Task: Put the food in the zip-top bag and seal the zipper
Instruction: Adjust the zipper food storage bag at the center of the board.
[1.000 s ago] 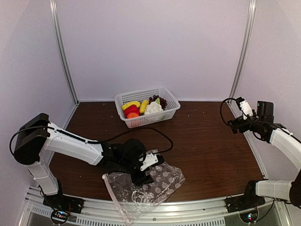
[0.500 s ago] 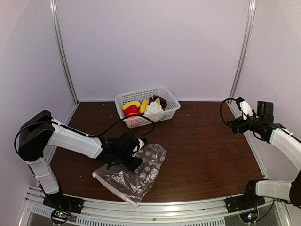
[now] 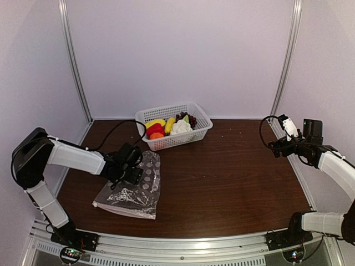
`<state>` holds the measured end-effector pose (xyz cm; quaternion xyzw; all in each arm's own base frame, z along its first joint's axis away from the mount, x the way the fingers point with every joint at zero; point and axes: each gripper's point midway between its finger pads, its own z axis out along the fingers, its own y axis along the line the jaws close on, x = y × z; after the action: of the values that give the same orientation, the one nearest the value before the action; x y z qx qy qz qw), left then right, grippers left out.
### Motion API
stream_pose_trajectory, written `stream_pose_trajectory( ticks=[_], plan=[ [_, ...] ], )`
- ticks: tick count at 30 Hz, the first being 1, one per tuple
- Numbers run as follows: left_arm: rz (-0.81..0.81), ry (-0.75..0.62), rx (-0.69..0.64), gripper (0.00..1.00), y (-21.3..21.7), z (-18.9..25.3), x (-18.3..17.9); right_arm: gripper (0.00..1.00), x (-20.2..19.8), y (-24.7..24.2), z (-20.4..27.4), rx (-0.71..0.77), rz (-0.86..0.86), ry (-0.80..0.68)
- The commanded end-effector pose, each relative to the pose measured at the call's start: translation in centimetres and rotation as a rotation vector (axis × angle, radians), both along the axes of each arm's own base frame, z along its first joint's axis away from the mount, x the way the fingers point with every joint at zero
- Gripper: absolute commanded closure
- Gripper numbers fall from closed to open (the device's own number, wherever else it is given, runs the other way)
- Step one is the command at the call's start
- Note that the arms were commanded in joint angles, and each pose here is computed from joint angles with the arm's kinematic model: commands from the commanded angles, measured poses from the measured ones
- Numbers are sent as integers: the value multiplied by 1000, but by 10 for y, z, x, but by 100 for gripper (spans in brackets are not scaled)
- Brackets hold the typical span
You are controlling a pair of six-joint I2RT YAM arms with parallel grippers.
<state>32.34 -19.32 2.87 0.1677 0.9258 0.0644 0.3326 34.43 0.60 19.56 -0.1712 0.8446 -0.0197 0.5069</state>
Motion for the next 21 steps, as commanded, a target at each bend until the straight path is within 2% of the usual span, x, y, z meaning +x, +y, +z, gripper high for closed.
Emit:
stream_pose_trajectory(
  ticks=[1, 6, 8, 11, 12, 14, 21],
  plan=[
    [-79, -107, -92, 23, -26, 64, 18, 0, -3, -1, -1, 7, 0, 10],
    [-341, -165, -229, 18, -90, 155, 25, 0, -3, 1, 0, 9, 8, 12],
    [-351, -195, -206, 15, -96, 176, 37, 0, -4, 1, 0, 9, 11, 10],
    [-284, -224, -136, 14, -92, 196, 69, 0, -4, 2, 2, 8, 14, 7],
    [-248, -206, -104, 14, -88, 190, 77, 0, -4, 1, 2, 8, 13, 6],
    [-190, -217, -94, 13, -88, 200, 98, 0, -4, 1, 3, 6, 13, 4],
    [88, -204, -170, 13, -51, 187, 165, 1, -5, 2, 1, 8, 14, 8]
  ],
)
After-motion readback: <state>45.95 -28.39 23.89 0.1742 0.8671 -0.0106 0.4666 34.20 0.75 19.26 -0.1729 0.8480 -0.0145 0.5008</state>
